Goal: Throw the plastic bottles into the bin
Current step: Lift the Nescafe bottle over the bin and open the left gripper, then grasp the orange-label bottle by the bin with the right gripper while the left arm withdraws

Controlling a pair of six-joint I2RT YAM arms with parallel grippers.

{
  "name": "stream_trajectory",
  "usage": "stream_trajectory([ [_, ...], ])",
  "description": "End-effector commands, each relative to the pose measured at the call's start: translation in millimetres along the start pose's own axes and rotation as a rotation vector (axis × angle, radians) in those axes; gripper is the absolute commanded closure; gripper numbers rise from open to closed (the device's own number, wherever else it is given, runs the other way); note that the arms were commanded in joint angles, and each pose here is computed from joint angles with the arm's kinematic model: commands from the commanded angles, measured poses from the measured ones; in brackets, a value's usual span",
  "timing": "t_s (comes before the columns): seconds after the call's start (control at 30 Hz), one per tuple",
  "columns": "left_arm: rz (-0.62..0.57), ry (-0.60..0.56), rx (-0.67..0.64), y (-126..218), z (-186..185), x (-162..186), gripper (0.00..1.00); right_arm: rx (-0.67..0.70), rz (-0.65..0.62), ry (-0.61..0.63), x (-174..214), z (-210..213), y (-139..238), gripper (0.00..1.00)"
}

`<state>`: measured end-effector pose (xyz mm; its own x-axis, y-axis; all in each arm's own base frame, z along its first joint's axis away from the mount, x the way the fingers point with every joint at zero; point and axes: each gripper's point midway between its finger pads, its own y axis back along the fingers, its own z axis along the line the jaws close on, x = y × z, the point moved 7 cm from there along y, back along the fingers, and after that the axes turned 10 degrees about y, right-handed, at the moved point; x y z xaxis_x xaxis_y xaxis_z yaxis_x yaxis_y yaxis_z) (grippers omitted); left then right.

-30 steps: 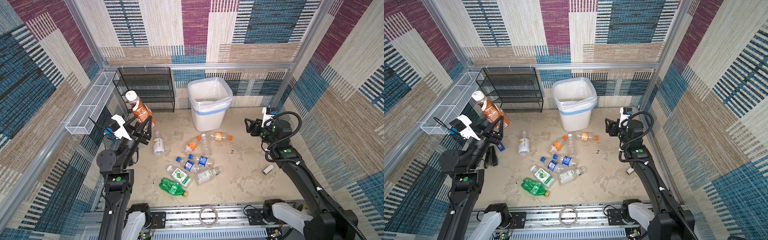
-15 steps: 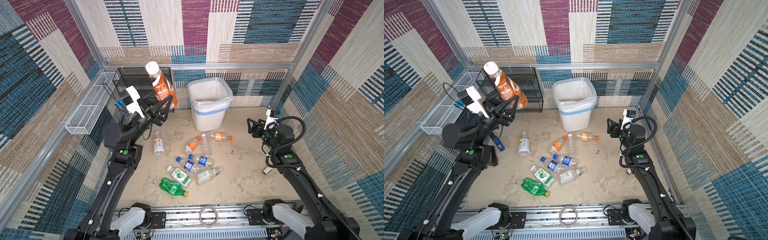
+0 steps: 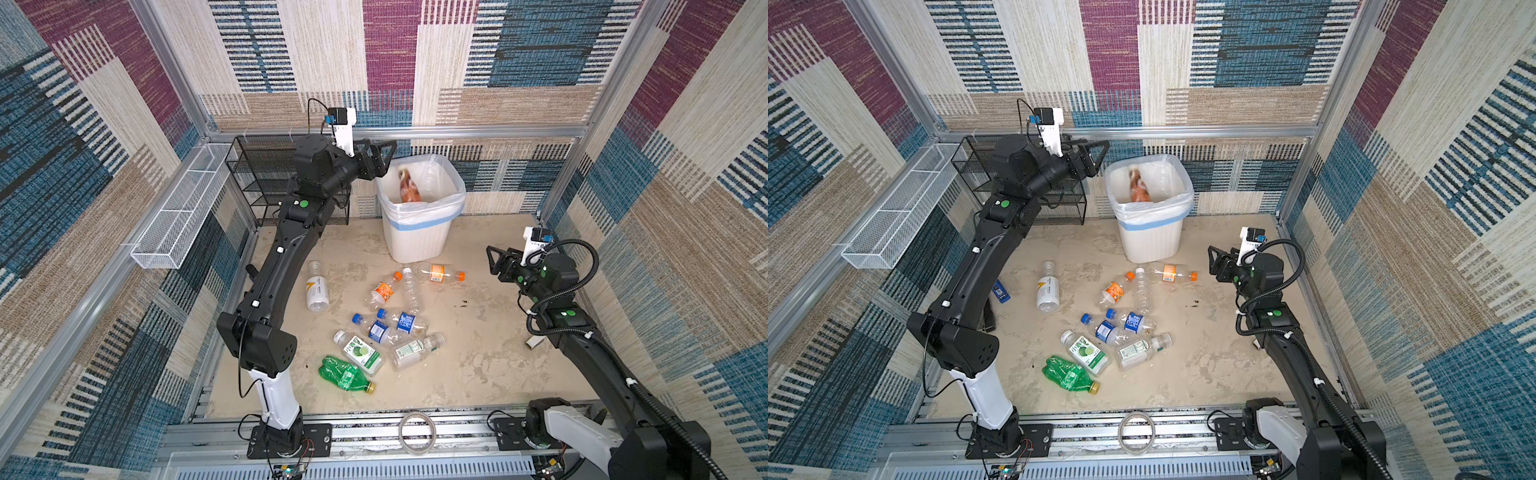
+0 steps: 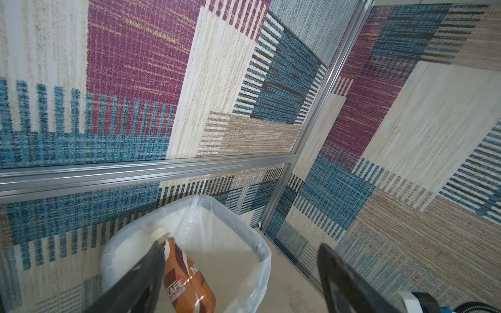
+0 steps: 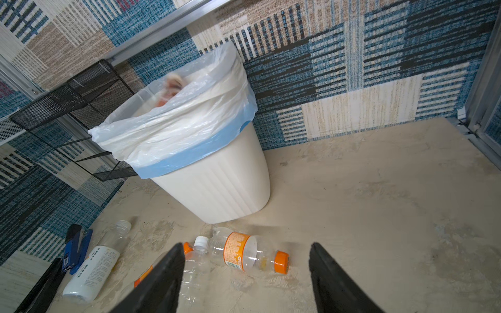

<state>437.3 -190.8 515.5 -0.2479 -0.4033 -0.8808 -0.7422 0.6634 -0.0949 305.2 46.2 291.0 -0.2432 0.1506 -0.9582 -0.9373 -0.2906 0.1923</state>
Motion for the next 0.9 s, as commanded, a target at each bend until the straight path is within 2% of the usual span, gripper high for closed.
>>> stream_trajectory([
  [0.0, 0.040, -0.041, -0.033, 7, 3, 7, 0.09, -0.018, -0.010, 0.000, -1, 2, 1, 0.26],
  [0.13, 0.043, -0.067, -0.081, 26, 5, 13, 0.09, -0.044, 0.032, -0.005, 5, 3, -7, 0.26],
  [0.27, 0.101, -0.037, -0.186, 59, 25, 28, 0.11, -0.073, 0.175, 0.056, 18, 8, -22, 0.23],
  [0.47, 0.156, 0.189, -0.394, 134, 89, 83, 0.13, -0.107, 0.453, 0.182, 62, 20, -50, 0.20],
  [0.57, 0.197, 0.248, -0.474, 170, 103, 110, 0.13, -0.144, 0.543, 0.253, 79, 26, -61, 0.19],
  [0.73, 0.341, 0.168, -0.556, 205, 95, 128, 0.13, -0.138, 0.560, 0.430, 88, 26, -77, 0.14],
  [0.87, 0.422, 0.088, -0.619, 223, 96, 140, 0.13, -0.176, 0.556, 0.568, 89, 27, -97, 0.14],
])
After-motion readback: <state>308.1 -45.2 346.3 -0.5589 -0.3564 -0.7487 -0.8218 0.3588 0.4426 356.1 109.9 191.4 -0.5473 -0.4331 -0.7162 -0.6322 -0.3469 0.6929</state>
